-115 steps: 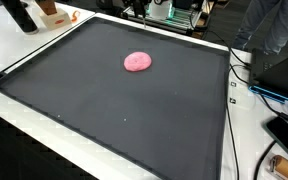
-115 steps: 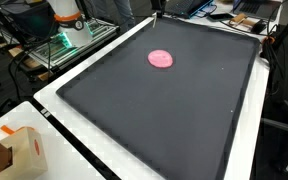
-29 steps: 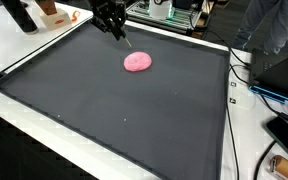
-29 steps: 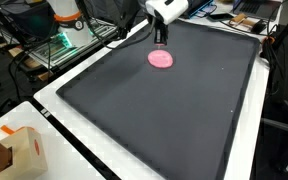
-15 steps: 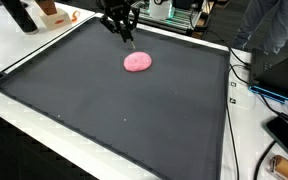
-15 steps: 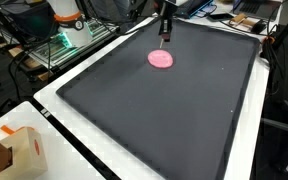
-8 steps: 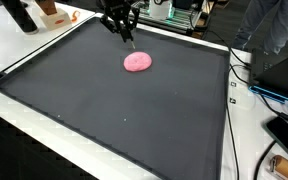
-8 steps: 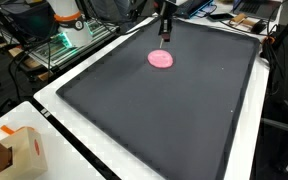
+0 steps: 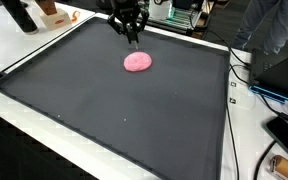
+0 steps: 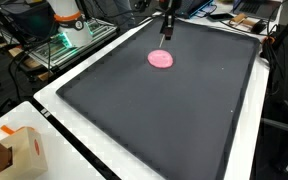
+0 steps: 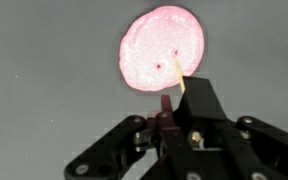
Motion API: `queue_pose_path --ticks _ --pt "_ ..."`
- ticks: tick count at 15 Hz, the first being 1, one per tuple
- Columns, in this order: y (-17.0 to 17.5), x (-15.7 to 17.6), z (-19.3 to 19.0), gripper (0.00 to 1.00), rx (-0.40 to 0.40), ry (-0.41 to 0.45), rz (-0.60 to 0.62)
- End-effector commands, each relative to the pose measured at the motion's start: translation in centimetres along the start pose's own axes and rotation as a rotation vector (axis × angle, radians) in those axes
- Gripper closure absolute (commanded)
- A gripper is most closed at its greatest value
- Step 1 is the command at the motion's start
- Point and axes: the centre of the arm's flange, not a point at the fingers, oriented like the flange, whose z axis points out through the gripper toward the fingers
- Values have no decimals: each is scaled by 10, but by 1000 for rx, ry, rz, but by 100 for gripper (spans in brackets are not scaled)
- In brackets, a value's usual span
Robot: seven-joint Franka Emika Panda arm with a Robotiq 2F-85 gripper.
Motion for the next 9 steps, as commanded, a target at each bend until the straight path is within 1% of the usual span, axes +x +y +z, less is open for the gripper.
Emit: queue_pose_path --ticks 1,3,6,9 --pt "-51 27 7 94 -109 -79 -54" --pt "-82 41 15 94 -186 -108 -98" --pt "-125 57 30 94 -328 -132 -163" --pt "-157 68 47 94 -478 -147 -231"
